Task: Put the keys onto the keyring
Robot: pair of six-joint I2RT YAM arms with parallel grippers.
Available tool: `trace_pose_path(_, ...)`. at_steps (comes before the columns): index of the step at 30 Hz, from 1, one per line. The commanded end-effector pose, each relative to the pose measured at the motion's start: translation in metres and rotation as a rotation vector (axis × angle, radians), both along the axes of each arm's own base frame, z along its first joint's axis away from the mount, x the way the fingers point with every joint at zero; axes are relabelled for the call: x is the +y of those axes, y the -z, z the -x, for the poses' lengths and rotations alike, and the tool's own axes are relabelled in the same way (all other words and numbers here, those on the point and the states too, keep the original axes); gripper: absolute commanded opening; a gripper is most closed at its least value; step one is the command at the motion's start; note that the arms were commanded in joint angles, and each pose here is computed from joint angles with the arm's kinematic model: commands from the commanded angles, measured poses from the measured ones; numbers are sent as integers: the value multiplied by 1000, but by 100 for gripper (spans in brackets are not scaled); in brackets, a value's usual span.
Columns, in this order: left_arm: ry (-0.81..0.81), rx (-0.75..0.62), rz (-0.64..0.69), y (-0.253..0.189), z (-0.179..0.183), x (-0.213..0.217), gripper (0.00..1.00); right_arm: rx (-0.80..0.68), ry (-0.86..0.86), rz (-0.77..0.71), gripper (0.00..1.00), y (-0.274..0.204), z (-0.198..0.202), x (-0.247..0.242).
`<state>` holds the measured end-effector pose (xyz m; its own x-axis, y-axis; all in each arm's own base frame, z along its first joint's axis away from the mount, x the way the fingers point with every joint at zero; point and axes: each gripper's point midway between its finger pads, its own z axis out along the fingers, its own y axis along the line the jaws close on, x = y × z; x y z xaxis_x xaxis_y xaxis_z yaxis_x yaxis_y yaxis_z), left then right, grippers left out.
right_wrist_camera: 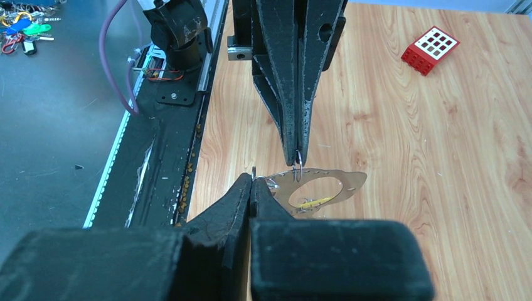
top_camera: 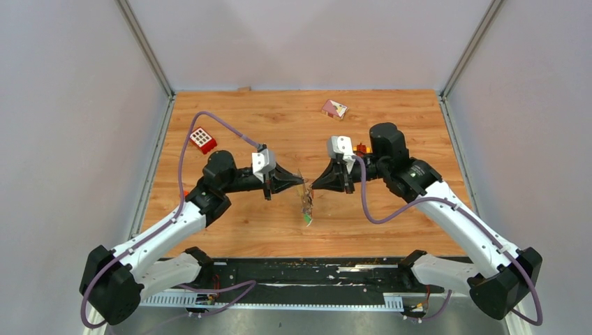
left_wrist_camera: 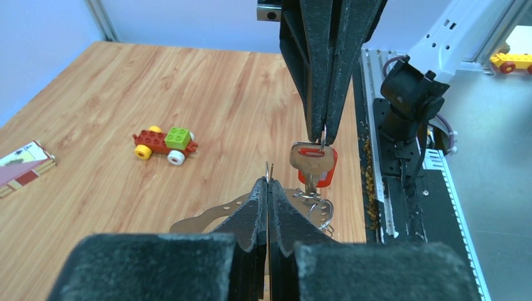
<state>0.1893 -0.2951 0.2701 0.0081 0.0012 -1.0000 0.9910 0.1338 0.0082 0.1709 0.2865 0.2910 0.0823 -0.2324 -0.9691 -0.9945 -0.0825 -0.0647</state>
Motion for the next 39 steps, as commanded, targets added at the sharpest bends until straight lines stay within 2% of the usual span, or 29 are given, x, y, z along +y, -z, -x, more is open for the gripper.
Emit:
trace_pose_path(1, 27, -112, 79, -25, 6, 2, 0, -40, -30, -64, 0, -16, 4, 3)
trace_pose_path(10, 48, -135, 74, -20, 9, 2, 0, 32, -43, -58, 0, -4, 0, 10)
trace_pose_path(18, 81, -140, 86, -21, 16, 2, 0, 16, 13, -29, 0, 4, -11, 10)
trace_pose_path(39, 73, -155, 80, -20, 15, 3, 0, 22, 20, 3, 0, 14, -15, 9)
